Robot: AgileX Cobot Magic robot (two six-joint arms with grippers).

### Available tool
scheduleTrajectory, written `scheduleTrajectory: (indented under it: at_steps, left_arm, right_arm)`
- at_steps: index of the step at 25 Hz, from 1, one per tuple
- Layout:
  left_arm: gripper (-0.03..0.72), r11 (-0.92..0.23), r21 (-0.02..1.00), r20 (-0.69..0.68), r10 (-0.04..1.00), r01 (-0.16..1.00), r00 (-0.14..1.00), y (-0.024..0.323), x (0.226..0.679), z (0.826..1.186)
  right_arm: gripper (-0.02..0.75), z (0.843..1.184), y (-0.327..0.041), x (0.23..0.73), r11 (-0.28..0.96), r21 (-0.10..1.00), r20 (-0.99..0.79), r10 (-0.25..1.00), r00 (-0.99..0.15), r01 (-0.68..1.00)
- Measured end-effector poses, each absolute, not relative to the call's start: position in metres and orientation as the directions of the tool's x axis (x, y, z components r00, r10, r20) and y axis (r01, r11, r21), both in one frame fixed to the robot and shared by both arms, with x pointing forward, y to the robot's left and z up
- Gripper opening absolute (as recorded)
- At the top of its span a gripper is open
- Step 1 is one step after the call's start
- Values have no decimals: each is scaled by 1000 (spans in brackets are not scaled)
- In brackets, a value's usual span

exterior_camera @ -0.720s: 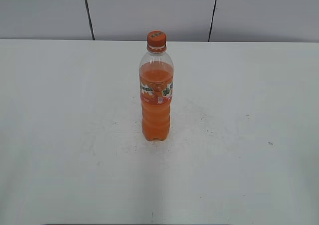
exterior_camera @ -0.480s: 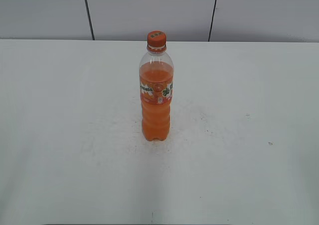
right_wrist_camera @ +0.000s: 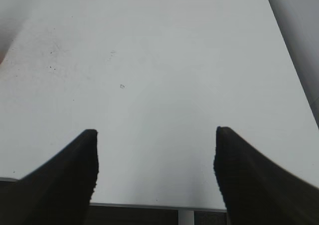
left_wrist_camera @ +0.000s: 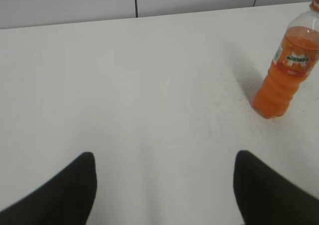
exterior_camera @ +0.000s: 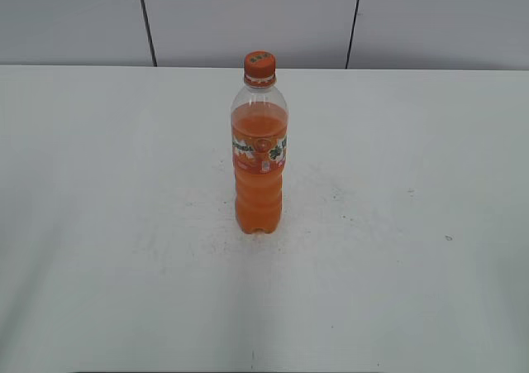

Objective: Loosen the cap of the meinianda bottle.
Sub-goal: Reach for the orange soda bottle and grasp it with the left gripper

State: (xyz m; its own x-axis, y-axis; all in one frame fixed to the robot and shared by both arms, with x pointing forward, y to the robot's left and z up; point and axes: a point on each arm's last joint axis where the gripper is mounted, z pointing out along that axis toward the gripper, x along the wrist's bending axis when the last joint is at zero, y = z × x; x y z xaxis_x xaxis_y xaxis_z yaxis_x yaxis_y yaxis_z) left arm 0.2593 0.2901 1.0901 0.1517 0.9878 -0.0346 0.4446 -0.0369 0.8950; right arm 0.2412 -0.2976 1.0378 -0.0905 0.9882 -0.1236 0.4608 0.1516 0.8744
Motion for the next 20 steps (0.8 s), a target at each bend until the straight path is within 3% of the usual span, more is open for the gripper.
scheduleTrajectory:
  at_steps: [5, 11, 14, 20]
  left_arm:
    - [519, -42, 795, -53, 989, 605, 139, 288, 311, 1096]
    - [517, -37, 652, -70, 992, 757, 109, 286, 391, 1076]
    - [515, -27, 687, -61, 994, 726, 95, 287, 420, 1068]
    - [507, -51, 857, 9, 996, 513, 84, 289, 467, 1068]
  right_arm:
    - [545, 1038, -298, 241, 152, 875, -124, 988, -90, 460]
    - [545, 1038, -298, 241, 152, 875, -124, 988, -90, 460]
    - [545, 1038, -298, 241, 152, 875, -124, 988, -90, 460]
    - [545, 1038, -298, 241, 152, 875, -124, 988, -90, 460]
